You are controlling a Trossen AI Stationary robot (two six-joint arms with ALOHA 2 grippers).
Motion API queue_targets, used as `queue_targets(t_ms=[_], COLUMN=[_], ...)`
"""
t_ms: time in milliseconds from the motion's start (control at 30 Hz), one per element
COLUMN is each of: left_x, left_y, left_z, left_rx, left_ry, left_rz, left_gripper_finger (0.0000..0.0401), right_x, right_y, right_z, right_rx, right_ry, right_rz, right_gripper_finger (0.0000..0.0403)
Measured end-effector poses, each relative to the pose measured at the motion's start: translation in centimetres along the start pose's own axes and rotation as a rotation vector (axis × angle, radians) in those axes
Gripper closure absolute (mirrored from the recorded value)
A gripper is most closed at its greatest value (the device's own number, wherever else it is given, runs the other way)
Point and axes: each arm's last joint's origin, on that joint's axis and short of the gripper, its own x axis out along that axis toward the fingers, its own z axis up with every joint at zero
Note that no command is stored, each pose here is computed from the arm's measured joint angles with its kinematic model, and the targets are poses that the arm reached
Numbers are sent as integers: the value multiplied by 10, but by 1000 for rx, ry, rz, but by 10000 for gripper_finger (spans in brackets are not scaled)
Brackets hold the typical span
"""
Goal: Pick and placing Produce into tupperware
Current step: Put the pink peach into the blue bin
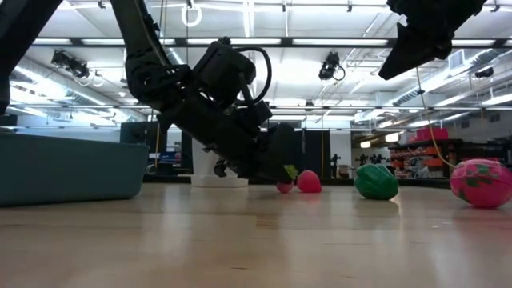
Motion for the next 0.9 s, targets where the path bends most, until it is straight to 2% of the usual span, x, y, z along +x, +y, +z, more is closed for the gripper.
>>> queue_targets(t_ms=[267, 400, 633, 700, 900], left_x=[-10, -25, -66, -81, -122], left_y=[-14, -23, -36, -37, -40], left_z=[-2, 9, 32, 34, 35], left_rx=[-8, 9, 92, 124, 120], left_ry=[13, 21, 89, 148, 277], left_rz=[-36, -60, -78, -65, -40], left_gripper_finger=[348, 358, 353, 354, 361], right_x=[0, 0, 0, 0, 0], right_y=[0, 0, 0, 0, 0], right_z=[0, 0, 0, 0, 0], right_rx=[0, 2, 8, 14, 34], right_ry=[0, 0, 0, -1, -4], right_rz=[0, 0, 1, 2, 4], right_gripper_finger=[277, 277, 277, 277, 277])
